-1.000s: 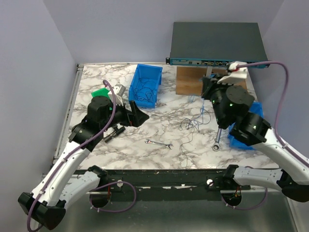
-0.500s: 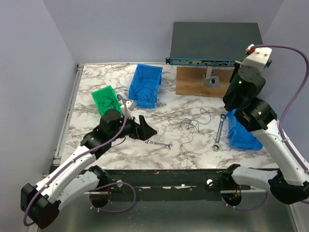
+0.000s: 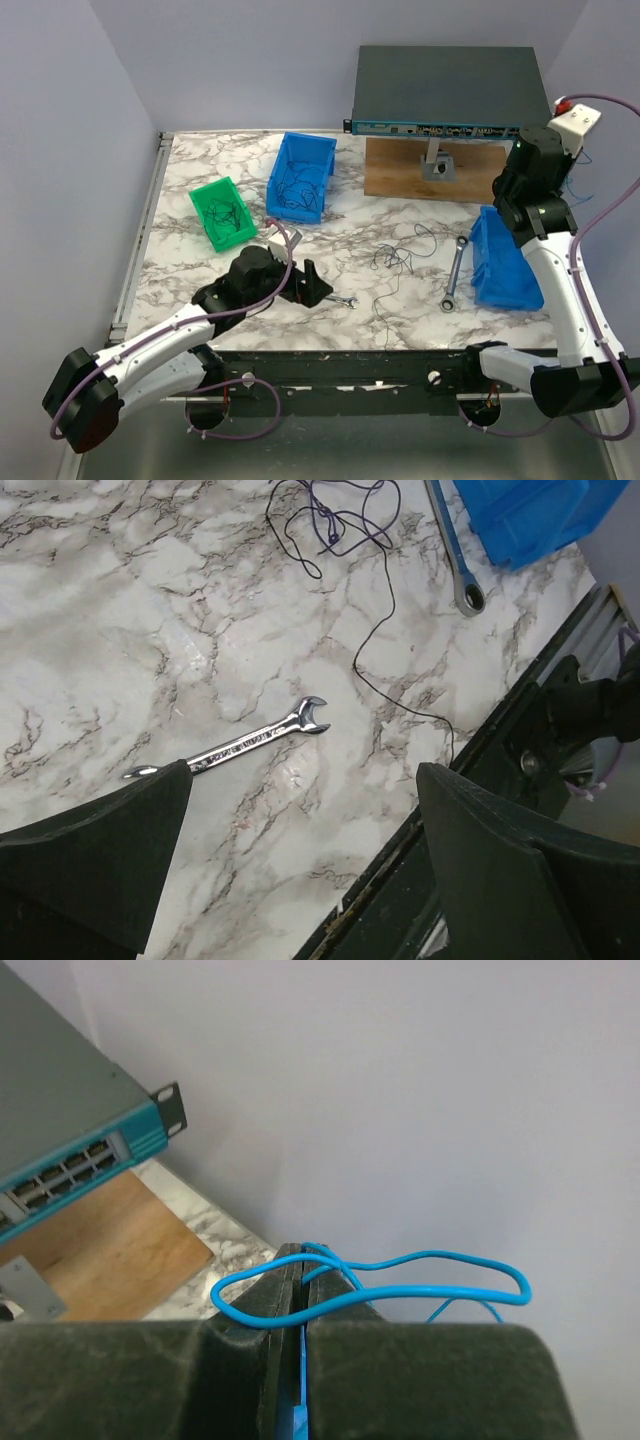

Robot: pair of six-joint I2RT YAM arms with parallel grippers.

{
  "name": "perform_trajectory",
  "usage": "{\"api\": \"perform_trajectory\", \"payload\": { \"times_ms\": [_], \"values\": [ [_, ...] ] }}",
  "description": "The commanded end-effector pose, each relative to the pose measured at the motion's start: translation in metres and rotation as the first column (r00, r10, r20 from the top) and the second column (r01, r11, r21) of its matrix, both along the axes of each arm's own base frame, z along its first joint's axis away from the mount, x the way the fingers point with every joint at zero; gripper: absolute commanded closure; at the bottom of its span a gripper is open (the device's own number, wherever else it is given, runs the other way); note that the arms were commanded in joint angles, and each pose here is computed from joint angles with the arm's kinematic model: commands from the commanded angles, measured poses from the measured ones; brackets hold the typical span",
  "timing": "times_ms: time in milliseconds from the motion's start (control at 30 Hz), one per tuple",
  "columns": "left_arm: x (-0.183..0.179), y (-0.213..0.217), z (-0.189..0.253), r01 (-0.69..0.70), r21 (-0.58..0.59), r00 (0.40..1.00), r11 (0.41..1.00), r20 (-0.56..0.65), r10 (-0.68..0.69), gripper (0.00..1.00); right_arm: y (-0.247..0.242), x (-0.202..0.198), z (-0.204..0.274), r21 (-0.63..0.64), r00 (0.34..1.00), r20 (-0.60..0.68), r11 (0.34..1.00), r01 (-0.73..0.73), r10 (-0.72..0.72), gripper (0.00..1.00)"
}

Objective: Untangle the cables

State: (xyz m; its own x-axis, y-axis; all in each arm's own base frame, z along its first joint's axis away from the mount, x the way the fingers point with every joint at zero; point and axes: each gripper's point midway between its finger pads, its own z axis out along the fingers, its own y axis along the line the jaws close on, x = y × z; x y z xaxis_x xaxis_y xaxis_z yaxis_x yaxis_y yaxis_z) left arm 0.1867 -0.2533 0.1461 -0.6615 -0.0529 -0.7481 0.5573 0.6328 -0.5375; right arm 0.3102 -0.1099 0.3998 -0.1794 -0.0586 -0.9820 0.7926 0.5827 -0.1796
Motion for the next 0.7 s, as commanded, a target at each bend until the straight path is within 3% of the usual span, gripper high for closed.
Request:
{"api": "perform_trajectory", "payload": {
  "times_ms": [0, 433, 667],
  "values": [
    [0.012, -0.009, 0.007, 0.028, -0.027, 0.982, 0.999, 0.190, -0.022, 0.02, 0.002, 0.009, -0.028, 0.074, 0.999, 0.022, 0.997, -0.030, 0.029, 0.99],
    [0.001, -0.014, 0.003, 0.133, -0.035, 0.939, 0.991, 0.326, -0.114, 0.01, -0.005, 0.016, -0.158, 0.249, 0.999, -0.005, 0.968, 0.034, -0.034, 0.99],
    [-0.001, -0.011, 0.004, 0.132, -0.043, 0.937, 0.990, 0.331, -0.110, 0.02, -0.030, 0.008, -0.225, 0.478, 0.993, 0.005, 0.873, 0.098, -0.115, 0.99]
  ]
}}
